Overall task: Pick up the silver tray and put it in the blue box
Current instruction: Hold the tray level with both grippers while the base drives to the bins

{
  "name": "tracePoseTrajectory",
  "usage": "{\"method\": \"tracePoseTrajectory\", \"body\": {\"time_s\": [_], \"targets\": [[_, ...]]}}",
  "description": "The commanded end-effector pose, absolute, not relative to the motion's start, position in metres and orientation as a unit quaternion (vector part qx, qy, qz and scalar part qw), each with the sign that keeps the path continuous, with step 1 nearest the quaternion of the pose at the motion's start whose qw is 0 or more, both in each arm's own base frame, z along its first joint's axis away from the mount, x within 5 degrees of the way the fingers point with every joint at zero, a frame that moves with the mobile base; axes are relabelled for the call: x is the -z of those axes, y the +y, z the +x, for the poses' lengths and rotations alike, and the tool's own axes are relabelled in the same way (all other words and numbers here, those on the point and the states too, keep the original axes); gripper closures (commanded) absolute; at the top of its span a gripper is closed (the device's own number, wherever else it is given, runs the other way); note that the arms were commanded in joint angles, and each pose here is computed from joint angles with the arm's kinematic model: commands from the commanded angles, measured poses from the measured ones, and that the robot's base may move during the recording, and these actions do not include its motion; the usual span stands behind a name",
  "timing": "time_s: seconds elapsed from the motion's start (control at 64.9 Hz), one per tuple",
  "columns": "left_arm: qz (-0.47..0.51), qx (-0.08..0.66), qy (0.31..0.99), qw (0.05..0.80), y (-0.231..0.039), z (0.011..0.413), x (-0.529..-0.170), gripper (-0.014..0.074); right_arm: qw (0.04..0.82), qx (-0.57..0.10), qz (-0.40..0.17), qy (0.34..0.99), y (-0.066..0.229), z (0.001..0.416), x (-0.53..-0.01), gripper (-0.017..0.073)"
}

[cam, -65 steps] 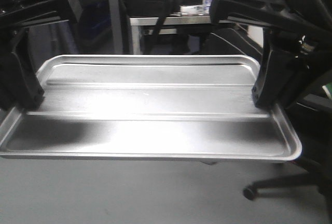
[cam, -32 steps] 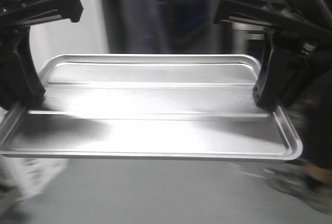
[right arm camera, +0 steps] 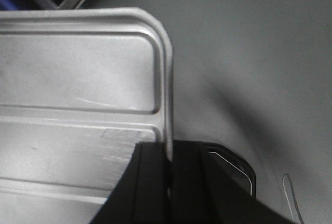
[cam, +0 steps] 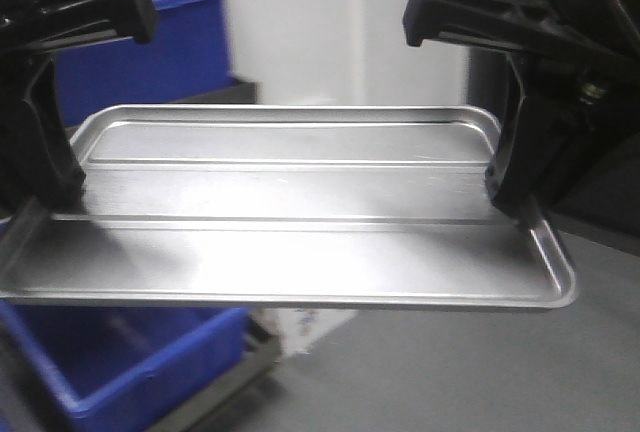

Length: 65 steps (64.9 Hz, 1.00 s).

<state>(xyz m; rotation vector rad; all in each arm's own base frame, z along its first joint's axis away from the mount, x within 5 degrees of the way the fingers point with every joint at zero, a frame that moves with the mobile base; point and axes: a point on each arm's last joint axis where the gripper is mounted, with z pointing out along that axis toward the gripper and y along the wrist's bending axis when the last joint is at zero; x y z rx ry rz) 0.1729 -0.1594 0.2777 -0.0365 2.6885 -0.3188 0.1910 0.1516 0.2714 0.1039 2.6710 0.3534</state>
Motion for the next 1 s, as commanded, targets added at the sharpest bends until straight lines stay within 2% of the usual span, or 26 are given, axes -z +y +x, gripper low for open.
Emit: {"method": "tracePoseTrajectory", "body": {"time_s": [0.0, 0.987], "targets": [[-0.015, 0.119, 0.963, 0.241, -0.1564, 0.1733, -0.2909, 0.0698, 0.248, -0.13, 0.03, 0.959, 0.1483, 0.1917, -0.2842, 0.051], [-0.015, 0.119, 0.963, 0.241, -0.1564, 0.1733, -0.2909, 0.0698, 0.248, -0.13, 0.03, 0.96, 0.1482, 0.1916, -0.2842, 0.051]]}}
